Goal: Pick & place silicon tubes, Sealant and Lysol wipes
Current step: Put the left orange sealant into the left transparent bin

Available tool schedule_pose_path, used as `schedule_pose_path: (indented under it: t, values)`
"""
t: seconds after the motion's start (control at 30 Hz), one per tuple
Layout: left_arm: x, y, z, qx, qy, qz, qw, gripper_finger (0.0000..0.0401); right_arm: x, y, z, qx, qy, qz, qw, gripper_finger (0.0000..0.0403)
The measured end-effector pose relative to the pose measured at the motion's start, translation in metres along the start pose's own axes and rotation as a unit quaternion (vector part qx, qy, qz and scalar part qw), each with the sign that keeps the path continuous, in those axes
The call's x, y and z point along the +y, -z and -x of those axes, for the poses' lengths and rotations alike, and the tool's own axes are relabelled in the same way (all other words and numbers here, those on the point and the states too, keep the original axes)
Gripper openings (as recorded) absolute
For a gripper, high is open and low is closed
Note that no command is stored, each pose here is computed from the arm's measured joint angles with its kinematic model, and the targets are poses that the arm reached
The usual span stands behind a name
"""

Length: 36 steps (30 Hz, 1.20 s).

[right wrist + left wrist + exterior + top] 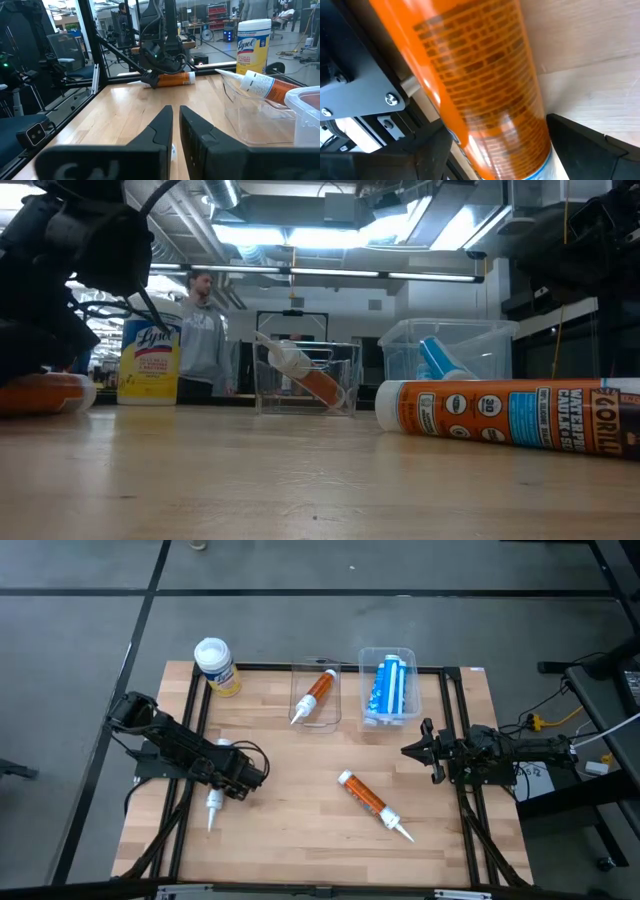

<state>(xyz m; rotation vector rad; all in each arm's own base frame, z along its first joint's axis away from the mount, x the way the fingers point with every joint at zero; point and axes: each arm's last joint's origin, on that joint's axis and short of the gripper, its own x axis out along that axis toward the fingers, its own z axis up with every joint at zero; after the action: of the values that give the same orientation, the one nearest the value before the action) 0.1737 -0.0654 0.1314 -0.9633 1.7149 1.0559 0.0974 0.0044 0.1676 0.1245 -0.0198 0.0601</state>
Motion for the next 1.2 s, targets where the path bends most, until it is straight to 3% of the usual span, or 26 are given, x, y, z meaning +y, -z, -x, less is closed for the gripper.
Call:
schedule_pose_path:
  t: [0.53, 0.9, 1.2]
  values:
    - [-0.006, 0.000, 0.008, -0.016, 0.071, -0.002, 0.997, 0.0309, 0.000, 0.000, 0.000, 0.000, 0.000, -0.001, 1.000, 0.0035]
    - [-0.003, 0.001, 0.010, -0.015, 0.068, 0.005, 0.998, 0.0207, 0.000, 0.000, 0.000, 0.000, 0.000, 0.000, 1.000, 0.0035]
    - [-0.006, 0.004, 0.020, -0.004, 0.069, 0.000, 0.998, 0.0214, 0.000, 0.000, 0.000, 0.000, 0.000, -0.001, 1.000, 0.0035]
